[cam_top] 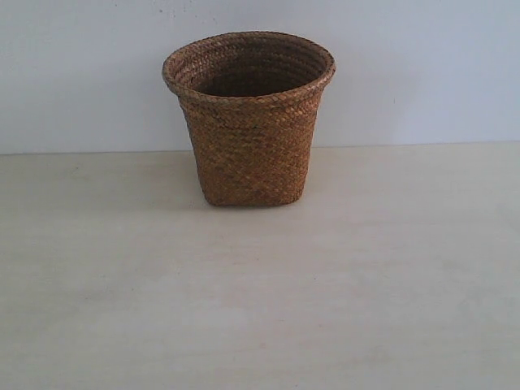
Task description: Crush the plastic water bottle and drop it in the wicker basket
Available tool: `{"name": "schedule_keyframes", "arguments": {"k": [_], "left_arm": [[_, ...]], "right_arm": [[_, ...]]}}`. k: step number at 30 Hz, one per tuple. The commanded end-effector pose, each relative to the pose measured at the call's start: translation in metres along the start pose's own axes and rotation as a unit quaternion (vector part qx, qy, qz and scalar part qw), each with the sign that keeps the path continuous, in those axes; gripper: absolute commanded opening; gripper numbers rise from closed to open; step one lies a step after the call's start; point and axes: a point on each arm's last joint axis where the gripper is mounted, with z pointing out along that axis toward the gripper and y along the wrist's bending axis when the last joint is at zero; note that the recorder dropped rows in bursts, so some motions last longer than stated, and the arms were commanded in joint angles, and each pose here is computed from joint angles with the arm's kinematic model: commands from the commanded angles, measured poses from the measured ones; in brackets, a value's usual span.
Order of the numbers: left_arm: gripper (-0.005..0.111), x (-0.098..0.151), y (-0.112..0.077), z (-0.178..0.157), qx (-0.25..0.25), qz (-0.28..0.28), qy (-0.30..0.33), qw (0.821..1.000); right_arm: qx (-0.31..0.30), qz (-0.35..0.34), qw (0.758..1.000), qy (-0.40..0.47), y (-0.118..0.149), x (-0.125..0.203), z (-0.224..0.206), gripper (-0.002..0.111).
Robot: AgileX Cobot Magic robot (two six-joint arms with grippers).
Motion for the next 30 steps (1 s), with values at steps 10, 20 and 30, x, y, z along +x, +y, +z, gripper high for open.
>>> {"name": "schedule_keyframes", "arguments": {"k": [10,20,30], "left_arm": [[0.004,0.001,0.0002,0.0,-0.001,-0.001,0.0,1.0],[0.004,0.001,0.0002,0.0,-0.001,-0.001,0.0,1.0],[0.004,0.001,0.0002,0.0,-0.001,-0.001,0.0,1.0]], "right_arm": [[0.002,-0.03,1.0,0.002,-0.0005,0.0013,-0.0001,0.0],[0.001,-0.028,1.0,-0.001,-0.0004,0.0008,-0.0001,0.0],[0.001,-0.028,1.0,-0.001,-0.0004,0.0008,-0.0001,0.0]]}}
